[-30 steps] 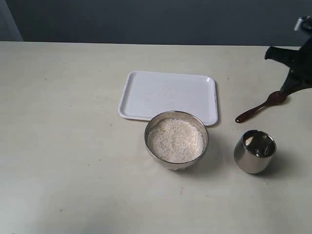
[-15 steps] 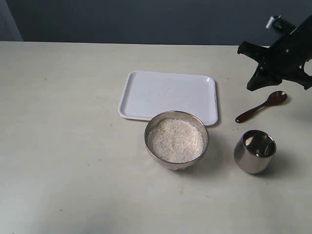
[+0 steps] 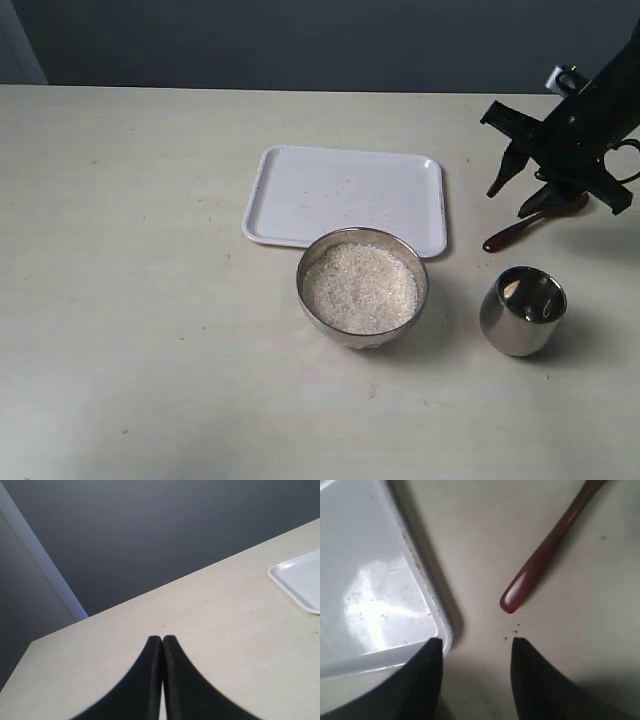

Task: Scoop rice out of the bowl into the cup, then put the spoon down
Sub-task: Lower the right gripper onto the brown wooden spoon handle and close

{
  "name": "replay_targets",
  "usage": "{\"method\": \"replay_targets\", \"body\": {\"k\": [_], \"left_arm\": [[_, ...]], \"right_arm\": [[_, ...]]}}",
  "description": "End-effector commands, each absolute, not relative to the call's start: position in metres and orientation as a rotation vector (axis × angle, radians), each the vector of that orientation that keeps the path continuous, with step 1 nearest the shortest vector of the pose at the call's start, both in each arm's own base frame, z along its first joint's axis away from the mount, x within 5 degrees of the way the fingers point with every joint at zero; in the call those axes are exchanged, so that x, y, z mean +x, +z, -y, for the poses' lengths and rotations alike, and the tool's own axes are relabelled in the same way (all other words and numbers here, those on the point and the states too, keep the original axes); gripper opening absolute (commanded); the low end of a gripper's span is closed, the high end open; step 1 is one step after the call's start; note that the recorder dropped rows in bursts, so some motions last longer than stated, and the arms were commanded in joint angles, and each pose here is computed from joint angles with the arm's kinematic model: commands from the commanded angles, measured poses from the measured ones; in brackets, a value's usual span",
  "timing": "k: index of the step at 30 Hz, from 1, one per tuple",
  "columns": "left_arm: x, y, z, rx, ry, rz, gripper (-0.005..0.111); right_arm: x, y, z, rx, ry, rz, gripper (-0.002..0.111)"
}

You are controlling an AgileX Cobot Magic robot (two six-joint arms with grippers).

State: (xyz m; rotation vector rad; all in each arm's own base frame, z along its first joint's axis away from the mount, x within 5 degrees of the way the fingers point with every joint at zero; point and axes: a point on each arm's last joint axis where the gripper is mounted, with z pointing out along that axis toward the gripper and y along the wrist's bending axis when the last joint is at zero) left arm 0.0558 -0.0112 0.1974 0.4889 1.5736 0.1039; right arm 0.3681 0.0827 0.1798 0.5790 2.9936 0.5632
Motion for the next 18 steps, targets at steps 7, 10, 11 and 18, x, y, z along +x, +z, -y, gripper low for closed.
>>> {"method": "replay_targets", "body": {"k": [7, 10, 11, 18], "left_arm": [[0.055, 0.200, 0.011, 0.481, 0.097, -1.559, 0.000], [0.055, 0.200, 0.011, 0.481, 0.097, -1.559, 0.000], [0.055, 0.200, 0.011, 0.481, 0.097, -1.559, 0.000], [0.055, 0.200, 0.011, 0.481, 0.097, -1.559, 0.000]], "right_arm": [[0.373, 0.150, -0.074, 0.790, 0.385, -3.032, 0.043], [0.377, 0.143, -0.075, 0.798, 0.386, -3.013, 0.043], [0.378, 0.141, -0.074, 0.800, 0.385, -3.010, 0.043], [0.396, 0.135, -0.088, 0.732, 0.377, -3.024, 0.042]]}}
